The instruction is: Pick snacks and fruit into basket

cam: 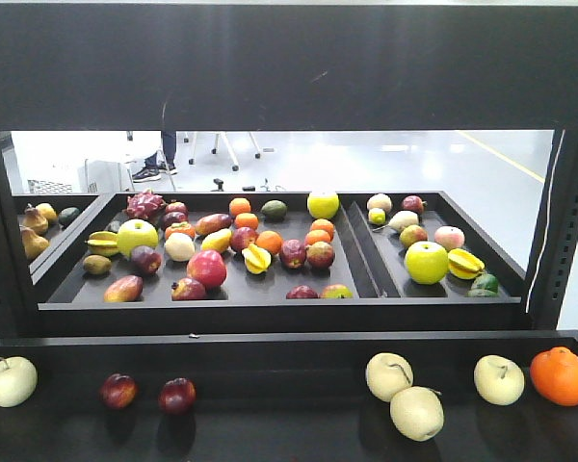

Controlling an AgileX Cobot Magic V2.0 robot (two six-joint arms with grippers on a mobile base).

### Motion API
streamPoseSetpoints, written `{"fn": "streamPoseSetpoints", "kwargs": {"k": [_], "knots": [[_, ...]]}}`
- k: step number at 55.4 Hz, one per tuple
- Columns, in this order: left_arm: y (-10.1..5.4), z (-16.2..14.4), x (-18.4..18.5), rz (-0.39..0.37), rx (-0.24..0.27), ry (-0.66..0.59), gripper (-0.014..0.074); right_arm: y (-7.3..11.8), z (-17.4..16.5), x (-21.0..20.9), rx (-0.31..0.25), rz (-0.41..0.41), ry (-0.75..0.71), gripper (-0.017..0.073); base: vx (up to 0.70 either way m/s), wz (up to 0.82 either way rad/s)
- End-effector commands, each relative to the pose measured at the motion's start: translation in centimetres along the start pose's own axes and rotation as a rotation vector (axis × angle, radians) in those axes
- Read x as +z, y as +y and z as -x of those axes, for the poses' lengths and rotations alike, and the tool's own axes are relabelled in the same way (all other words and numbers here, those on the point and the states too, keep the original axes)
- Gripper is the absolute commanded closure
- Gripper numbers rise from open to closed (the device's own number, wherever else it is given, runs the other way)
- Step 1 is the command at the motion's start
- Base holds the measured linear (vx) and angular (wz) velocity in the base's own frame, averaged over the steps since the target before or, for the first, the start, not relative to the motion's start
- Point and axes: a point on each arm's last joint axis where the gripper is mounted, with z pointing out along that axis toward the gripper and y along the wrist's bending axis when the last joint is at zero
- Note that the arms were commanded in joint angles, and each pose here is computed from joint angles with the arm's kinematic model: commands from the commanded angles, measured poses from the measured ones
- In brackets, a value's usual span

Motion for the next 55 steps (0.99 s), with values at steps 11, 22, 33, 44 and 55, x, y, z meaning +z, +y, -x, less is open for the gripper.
{"fn": "streamPoseSetpoints", "kwargs": {"k": [11, 22, 33, 44, 55], "knots": [[-1.2, 3.9, 5.2, -0.103, 0.215, 0.097, 0.0011, -0.3, 1.3, -0.2, 0.004, -0.033, -0.061, 0.0124, 0.0, 0.0], [-2.5, 4.8, 9.9, -0.244, 0.524, 0.217, 0.0047, -0.3, 1.3, -0.2, 0.004, -0.033, -0.061, 0.0124, 0.0, 0.0], [-4.2, 4.7, 14.4, -0.332, 0.616, 0.297, 0.0048, -0.3, 1.3, -0.2, 0.004, -0.034, -0.062, 0.0124, 0.0, 0.0], [-5.5, 2.8, 18.3, -0.429, 0.762, 0.377, 0.0048, -0.3, 1.3, -0.2, 0.003, -0.039, -0.067, 0.0124, 0.0, 0.0], [-6.0, 1.9, 20.6, -0.455, 0.768, 0.42, 0.0048, -0.5, 1.4, -0.1, 0.003, -0.055, -0.078, 0.0124, 0.0, 0.0]]}}
